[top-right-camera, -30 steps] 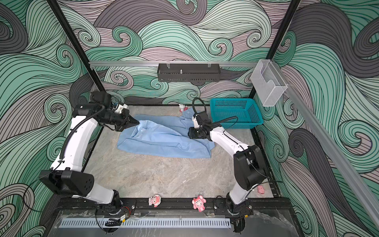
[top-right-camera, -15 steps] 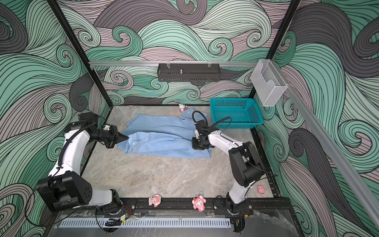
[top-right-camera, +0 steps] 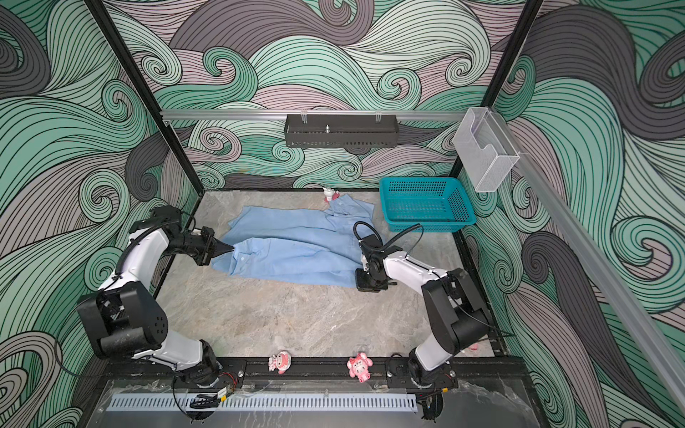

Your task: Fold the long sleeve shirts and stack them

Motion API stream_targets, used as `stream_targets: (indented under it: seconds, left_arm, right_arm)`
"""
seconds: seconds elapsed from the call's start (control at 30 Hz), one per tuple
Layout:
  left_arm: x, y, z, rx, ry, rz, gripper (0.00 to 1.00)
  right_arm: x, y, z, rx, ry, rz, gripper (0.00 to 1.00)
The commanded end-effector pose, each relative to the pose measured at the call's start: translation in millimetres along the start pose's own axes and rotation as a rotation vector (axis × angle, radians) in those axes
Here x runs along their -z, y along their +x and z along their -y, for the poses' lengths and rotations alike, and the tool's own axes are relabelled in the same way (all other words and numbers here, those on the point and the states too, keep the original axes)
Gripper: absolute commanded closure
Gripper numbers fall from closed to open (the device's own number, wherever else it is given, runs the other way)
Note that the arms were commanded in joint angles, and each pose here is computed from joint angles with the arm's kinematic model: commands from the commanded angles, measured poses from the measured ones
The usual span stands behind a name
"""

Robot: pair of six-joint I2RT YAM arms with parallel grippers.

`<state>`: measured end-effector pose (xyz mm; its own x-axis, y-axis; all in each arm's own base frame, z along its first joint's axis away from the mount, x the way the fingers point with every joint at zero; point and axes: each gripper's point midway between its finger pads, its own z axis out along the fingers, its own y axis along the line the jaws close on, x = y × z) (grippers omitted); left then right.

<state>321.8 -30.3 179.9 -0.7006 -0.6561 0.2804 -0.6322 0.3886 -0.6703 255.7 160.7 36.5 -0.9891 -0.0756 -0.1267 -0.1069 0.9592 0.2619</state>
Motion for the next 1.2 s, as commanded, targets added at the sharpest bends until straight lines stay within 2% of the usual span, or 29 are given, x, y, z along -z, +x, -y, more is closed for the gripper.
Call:
stream_targets:
  seconds: [0.0,0.2,0.27,0.4,0.63,0.7,0.77,0.83,1.0,1.07,1.17]
  left_arm:
    - [0,-2,38,-0.052,0.091,0.002,1.0]
    - [24,-6,107,-0.105,0.328,0.086,1.0]
    - [29,-11,114,-0.086,0.35,0.109,1.0]
    - [18,-20,88,-0.018,0.241,0.101,1.0]
    - [-9,-32,15,0.085,0.073,0.09,1.0]
    - [-16,-34,-3,0.103,0.019,0.075,0.9]
    - [-24,-36,-16,0.113,-0.019,0.061,0.68]
    - [-33,-38,-31,0.12,-0.056,0.046,0.55]
    - [-39,-37,-53,0.074,-0.142,0.04,0.42]
    - [-38,-38,-59,0.041,-0.19,0.052,0.4]
    - [-30,-43,-73,-0.012,-0.332,0.079,0.38]
  right_arm:
    - [27,-16,-11,0.03,-0.016,0.086,0.68]
    - [68,-53,-36,0.213,-0.029,0.377,0.61]
    - [75,-59,-37,0.233,-0.02,0.411,0.6]
    - [75,-64,-35,0.26,0.015,0.398,0.57]
    - [70,-68,-30,0.266,0.055,0.383,0.54]
    - [68,-67,-30,0.261,0.052,0.377,0.54]
    - [67,-65,-29,0.254,0.05,0.371,0.54]
    - [67,-62,-29,0.248,0.046,0.369,0.55]
    - [73,-58,-29,0.244,0.037,0.381,0.55]
    - [75,-57,-29,0.245,0.033,0.385,0.55]
    - [79,-57,-31,0.246,0.027,0.391,0.55]
